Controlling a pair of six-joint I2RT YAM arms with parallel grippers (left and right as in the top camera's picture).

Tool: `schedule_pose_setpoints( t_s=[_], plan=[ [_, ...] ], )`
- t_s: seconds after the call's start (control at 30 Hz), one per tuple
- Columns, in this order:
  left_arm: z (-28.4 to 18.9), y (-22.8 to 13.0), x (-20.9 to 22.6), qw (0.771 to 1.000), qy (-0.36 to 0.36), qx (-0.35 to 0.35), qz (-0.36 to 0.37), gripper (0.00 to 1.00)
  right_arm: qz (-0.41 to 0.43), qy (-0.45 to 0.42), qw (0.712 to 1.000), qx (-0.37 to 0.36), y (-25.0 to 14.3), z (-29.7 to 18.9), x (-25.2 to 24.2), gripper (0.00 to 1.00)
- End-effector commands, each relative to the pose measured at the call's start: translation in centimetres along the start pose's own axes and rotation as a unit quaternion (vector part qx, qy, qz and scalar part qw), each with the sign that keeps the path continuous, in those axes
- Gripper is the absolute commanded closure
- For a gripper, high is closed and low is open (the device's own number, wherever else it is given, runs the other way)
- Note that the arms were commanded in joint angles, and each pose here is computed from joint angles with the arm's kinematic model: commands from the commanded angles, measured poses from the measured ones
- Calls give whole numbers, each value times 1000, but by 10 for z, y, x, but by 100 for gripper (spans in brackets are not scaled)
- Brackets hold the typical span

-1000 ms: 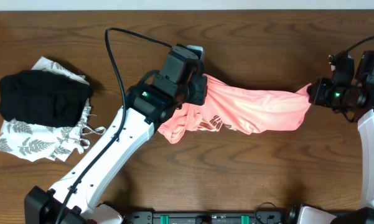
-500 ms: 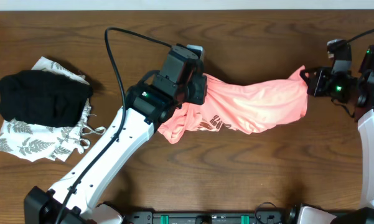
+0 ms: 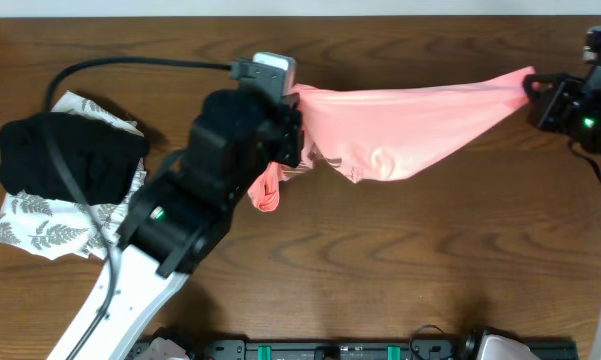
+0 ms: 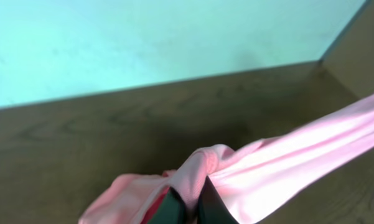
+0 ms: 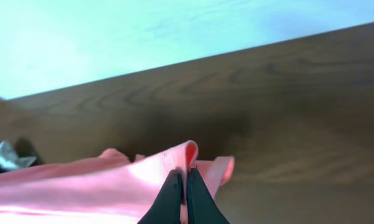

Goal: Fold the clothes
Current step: 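Lift the shirt high with both grippers, spreading it open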

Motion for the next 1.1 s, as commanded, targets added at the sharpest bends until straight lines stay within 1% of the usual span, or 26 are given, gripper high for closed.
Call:
schedule_pose_setpoints(
  t_s=[0.0,0.07,0.13,0.27,0.43,0.53,0.7,0.83,1.07],
  plan=[
    [-39,33,6,997,14,-66,28,94,6,-74,996,-50,14,-31,-5,99],
    [-62,45,6,995,11,-94,40,94,7,-98,994,-56,14,-45,-4,99],
    [-86,55,6,992,7,-117,51,94,-14,-97,993,-59,11,-55,0,99],
    [-122,68,7,988,5,-146,48,94,-17,-106,992,-73,6,-72,5,99],
    [-159,81,7,985,-1,-163,48,94,-28,-108,988,-106,2,-99,15,99],
    [-172,85,5,985,-9,-162,54,94,-33,-110,986,-124,0,-112,19,99],
    [-170,82,5,988,-10,-146,52,94,-27,-116,987,-107,-7,-111,17,99],
    [-162,71,4,992,-16,-111,50,94,-20,-126,988,-89,-12,-108,12,99],
    [-130,52,4,998,-12,-36,54,94,-17,-149,985,-84,-13,-106,5,99]
  ],
)
Point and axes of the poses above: each gripper's point midway between its finger pads, its own z axis out along the fingers, its own x axis along the line the jaws close on, y = z × x, the point moved 5 cm from there along -z, back along the fingers, and after that the axes turned 6 degrees about z, right-handed, at the moved point
